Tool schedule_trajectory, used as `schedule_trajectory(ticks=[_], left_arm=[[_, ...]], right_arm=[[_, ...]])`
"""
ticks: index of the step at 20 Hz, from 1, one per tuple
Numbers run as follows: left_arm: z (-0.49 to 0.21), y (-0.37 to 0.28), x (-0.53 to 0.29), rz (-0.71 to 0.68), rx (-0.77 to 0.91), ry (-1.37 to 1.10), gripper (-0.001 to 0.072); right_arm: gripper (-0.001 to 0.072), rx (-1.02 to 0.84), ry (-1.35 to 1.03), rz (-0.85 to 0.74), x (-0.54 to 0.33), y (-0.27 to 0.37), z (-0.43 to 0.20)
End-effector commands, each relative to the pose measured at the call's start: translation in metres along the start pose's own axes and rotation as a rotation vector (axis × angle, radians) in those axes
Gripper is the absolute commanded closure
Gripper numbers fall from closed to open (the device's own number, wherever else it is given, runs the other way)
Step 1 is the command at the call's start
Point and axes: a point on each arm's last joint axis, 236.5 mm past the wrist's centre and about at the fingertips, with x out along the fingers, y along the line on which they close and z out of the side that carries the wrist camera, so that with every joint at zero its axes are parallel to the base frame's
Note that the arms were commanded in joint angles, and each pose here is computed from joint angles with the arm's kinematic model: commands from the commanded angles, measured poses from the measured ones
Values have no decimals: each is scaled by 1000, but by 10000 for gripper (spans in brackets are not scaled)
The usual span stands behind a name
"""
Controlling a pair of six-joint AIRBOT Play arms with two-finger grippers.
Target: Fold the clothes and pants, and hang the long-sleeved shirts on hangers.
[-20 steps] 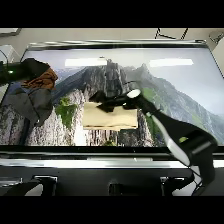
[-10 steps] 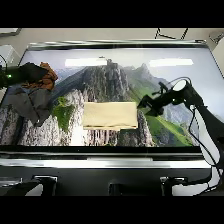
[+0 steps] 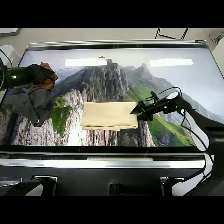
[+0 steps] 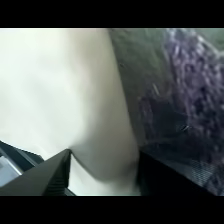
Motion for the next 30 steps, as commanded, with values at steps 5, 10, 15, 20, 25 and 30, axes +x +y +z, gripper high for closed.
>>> schedule_trajectory(ticks=[5, 10, 15, 20, 25, 30], left_arm=[[-2, -6, 2, -10, 7, 4, 676], [-2, -5, 2, -10, 7, 4, 676], [-2, -6, 2, -11, 7, 5, 676], [-2, -5, 2, -10, 6, 6, 676], [-5, 0, 9, -7, -22, 23, 675], [-8, 2, 14, -5, -52, 35, 675]], right_arm=[[670, -302, 7, 180, -45, 94, 14], [669, -388, -285, 113, -169, 159, 74], [669, -161, -587, 96, -320, 73, 123], [669, 146, -862, 100, -464, -65, 109], [669, 481, -869, -57, -516, -202, 20], [669, 832, -726, -379, -502, -296, -77]])
